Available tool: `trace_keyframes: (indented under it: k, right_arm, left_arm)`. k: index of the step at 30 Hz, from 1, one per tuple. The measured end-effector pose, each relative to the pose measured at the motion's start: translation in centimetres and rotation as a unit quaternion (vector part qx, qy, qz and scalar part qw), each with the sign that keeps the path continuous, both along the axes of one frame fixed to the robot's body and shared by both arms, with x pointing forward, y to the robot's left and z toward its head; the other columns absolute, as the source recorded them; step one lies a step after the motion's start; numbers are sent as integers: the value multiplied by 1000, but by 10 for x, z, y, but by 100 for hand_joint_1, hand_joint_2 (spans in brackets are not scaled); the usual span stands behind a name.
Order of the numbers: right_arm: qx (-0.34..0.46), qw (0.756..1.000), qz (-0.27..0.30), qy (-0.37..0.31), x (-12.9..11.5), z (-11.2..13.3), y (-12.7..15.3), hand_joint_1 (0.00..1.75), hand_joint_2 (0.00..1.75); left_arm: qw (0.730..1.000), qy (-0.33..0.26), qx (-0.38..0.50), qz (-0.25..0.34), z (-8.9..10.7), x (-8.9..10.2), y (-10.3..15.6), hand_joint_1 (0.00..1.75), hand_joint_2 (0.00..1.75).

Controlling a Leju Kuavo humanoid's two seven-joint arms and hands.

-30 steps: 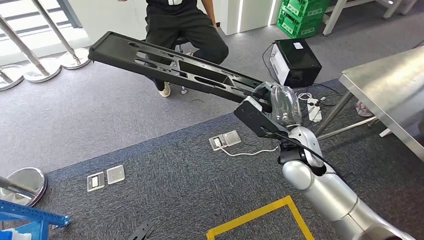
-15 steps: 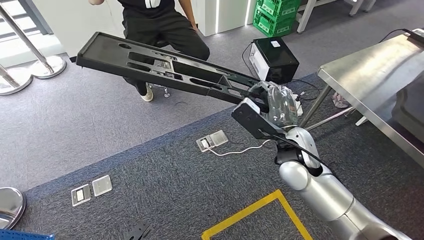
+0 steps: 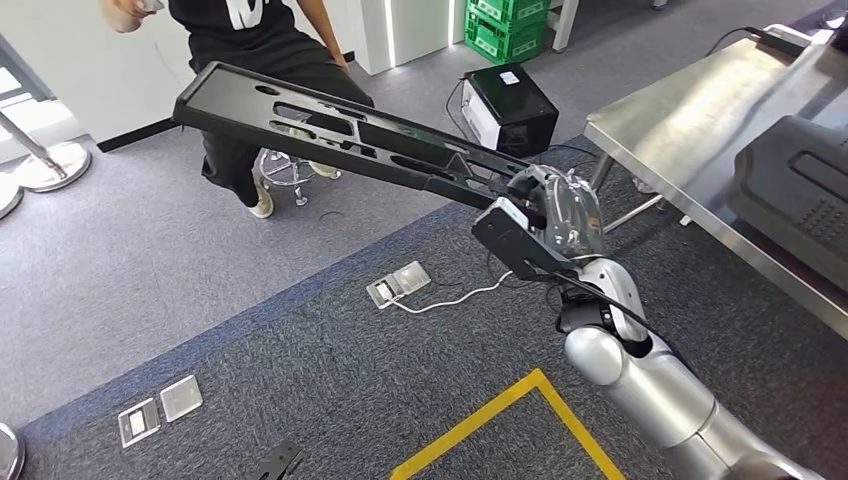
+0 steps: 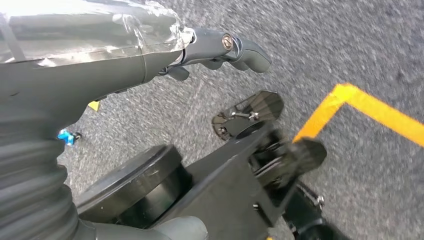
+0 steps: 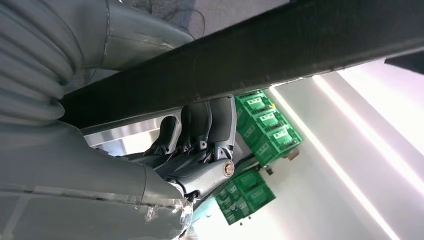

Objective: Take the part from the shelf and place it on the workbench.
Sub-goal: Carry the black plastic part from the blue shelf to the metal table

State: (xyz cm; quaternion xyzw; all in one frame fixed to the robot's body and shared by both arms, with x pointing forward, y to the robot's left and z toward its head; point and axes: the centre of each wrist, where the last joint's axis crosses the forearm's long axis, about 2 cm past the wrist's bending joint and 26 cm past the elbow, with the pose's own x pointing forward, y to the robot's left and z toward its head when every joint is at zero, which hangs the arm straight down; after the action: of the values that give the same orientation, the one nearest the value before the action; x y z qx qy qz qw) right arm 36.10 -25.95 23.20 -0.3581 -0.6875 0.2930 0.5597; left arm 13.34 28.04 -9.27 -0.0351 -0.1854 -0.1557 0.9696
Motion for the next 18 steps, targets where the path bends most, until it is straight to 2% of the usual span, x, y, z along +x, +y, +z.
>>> trace_keyframes:
  k: [18]
  right_arm:
    - [8,1000,6,-5,3,5,2,175,175]
  left_arm:
    - [1000,-1,1,6,-3,-9,5,0,175]
